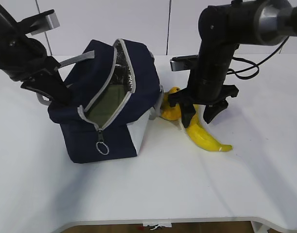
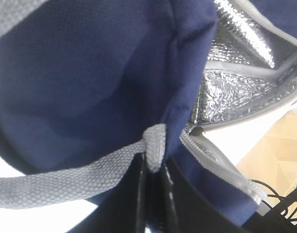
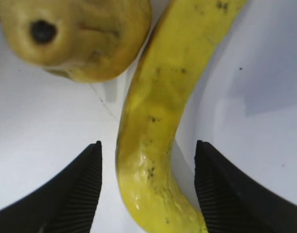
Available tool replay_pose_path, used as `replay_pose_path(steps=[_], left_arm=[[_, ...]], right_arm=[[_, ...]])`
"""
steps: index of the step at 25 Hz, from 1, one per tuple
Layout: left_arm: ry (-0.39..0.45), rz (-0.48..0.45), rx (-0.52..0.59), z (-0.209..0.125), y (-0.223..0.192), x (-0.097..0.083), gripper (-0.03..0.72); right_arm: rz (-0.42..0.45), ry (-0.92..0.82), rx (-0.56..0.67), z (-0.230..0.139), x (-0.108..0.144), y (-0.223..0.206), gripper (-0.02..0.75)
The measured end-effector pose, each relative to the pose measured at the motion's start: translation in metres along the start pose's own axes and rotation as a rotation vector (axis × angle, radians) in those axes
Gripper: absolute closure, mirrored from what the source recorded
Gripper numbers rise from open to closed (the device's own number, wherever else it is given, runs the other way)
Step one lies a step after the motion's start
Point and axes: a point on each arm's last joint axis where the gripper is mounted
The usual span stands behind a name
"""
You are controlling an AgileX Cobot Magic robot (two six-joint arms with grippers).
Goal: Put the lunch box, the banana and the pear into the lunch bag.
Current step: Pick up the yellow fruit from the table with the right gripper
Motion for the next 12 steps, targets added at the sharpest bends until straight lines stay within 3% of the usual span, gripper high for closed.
replay_pose_path(steps=[8,12], left_arm=[[0.000,-0.001,0.001,0.000,0.000,0.000,0.680],[0.000,-0.002,0.002,0.000,0.000,0.000,0.680]], right_arm=[[-0.012,-0.001,0.035,0.001,0.000,-0.020,0.307],[-0.032,0.010,0.025,0.002,-0.002,-0.020,0.418]])
Point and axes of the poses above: a point on each arm's last joint axis where the gripper is mounted, y pointing back along that axis away from the gripper, x along the wrist's bending axis when the last joint is at zero, z = x × y, and after that the axes turned 12 degrees about -y, right-handed
